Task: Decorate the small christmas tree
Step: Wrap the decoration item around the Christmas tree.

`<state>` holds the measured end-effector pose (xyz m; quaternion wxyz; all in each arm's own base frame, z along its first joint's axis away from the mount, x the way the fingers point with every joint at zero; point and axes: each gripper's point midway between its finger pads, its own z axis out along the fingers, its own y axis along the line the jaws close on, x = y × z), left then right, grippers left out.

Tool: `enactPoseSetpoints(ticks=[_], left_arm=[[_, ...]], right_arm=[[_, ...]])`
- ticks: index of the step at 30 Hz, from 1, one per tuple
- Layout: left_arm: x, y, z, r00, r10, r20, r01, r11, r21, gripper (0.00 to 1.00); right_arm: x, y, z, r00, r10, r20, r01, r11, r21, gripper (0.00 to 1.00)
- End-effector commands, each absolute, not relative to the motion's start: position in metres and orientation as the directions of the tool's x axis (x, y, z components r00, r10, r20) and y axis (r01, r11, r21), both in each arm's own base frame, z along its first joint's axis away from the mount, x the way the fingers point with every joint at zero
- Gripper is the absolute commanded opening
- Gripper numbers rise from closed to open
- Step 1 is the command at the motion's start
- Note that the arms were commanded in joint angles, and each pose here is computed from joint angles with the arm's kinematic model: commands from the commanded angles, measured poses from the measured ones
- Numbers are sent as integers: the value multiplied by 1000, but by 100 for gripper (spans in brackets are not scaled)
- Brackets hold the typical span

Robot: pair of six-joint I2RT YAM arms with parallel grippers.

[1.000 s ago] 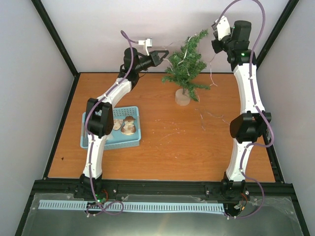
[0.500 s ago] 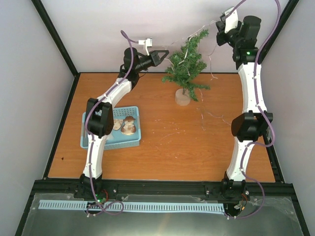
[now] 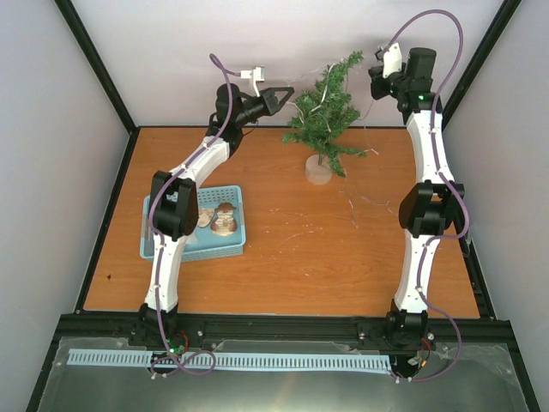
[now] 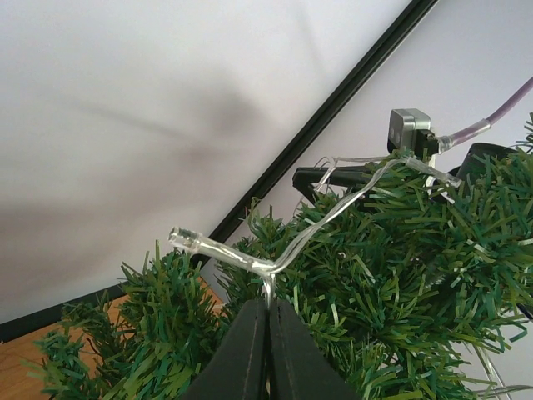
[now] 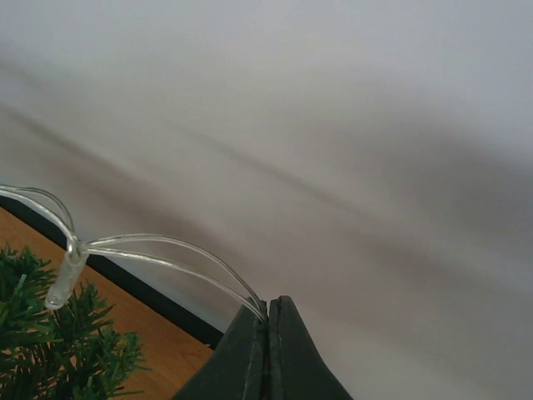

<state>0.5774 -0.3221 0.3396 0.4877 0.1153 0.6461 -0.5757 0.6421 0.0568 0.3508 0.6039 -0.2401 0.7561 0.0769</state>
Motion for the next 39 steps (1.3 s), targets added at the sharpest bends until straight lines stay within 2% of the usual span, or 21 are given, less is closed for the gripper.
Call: enactPoseSetpoints(ticks=[1, 6, 21, 32, 39], left_arm=[[585, -315, 349, -478, -432, -765, 710, 322, -626, 1], [591, -311, 336, -488, -413, -769, 673, 383, -633, 1], [593, -311, 333, -494, -396, -774, 665, 401, -630, 1], [577, -316, 349, -500, -371, -783, 710, 343, -616, 1], [570, -312, 368, -448, -385, -807, 740, 346, -576, 1]], right_arm=[[641, 47, 349, -181, -280, -943, -429, 885, -181, 3], [647, 34, 325, -254, -308, -917, -380, 903, -199, 3], [658, 25, 293, -323, -289, -901, -338, 925, -175, 3], [630, 37, 364, -194, -297, -935, -374, 904, -210, 3], [612, 46, 437, 22, -241, -970, -366, 902, -232, 3]])
